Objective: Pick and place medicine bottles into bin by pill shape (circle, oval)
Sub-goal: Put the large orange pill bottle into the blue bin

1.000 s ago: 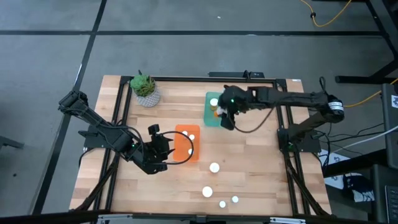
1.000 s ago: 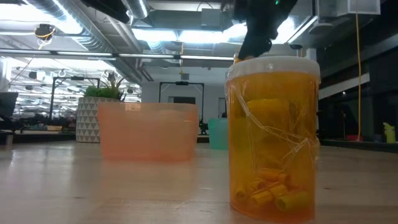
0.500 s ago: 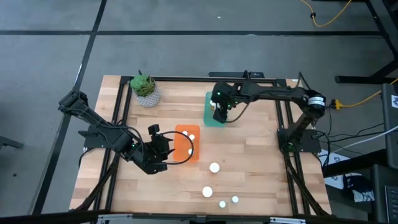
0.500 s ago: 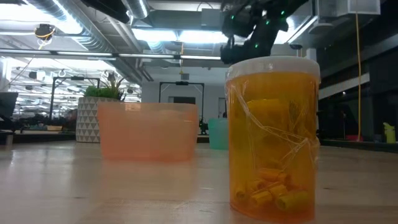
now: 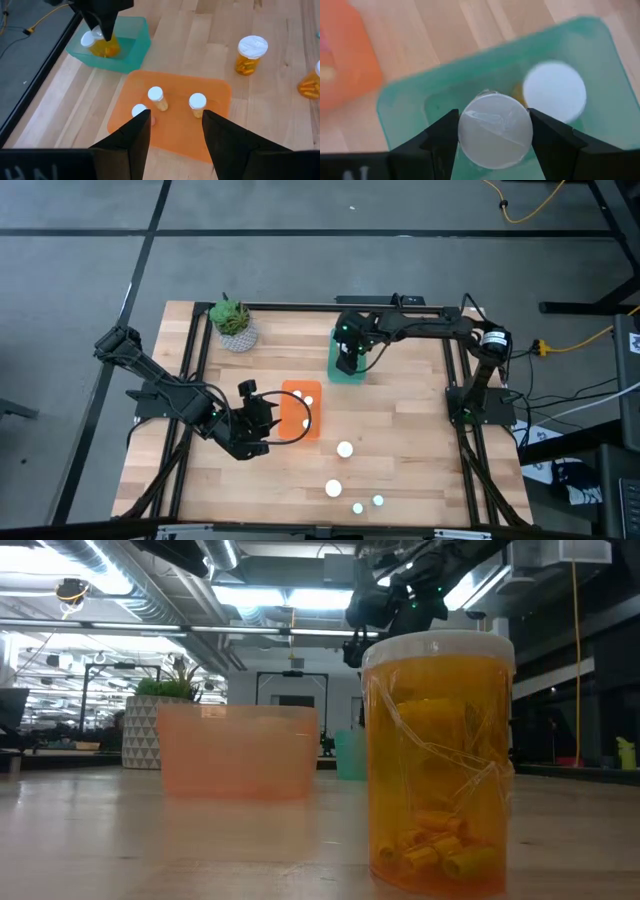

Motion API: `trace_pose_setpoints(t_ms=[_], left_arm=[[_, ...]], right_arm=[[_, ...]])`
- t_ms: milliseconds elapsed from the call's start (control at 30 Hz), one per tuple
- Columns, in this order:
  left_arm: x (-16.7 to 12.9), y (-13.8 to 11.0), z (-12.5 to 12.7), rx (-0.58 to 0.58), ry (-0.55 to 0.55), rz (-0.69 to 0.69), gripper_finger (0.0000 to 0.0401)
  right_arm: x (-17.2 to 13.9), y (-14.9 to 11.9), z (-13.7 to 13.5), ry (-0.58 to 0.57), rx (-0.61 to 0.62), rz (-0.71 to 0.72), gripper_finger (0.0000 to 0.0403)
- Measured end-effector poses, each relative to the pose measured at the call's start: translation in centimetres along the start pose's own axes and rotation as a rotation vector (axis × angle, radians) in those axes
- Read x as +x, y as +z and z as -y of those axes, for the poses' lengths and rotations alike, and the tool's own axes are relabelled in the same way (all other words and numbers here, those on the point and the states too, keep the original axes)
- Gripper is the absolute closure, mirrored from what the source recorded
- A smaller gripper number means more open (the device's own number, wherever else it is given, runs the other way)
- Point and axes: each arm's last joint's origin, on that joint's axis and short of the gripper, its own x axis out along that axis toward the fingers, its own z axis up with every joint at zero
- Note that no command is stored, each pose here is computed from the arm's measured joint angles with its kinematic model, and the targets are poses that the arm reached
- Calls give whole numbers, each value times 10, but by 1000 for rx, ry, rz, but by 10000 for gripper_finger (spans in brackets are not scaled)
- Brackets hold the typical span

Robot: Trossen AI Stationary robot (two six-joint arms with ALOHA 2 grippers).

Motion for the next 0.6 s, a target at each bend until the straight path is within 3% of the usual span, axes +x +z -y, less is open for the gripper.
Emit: trace_pose_setpoints(t_ms=[267, 600], left_arm=[[0, 0, 0, 0, 0, 0, 230], [0, 0, 0, 0, 0, 0, 230]], right_arm=[[14, -3, -3, 66, 1, -47, 181], [23, -1, -5, 28, -12, -27, 181]])
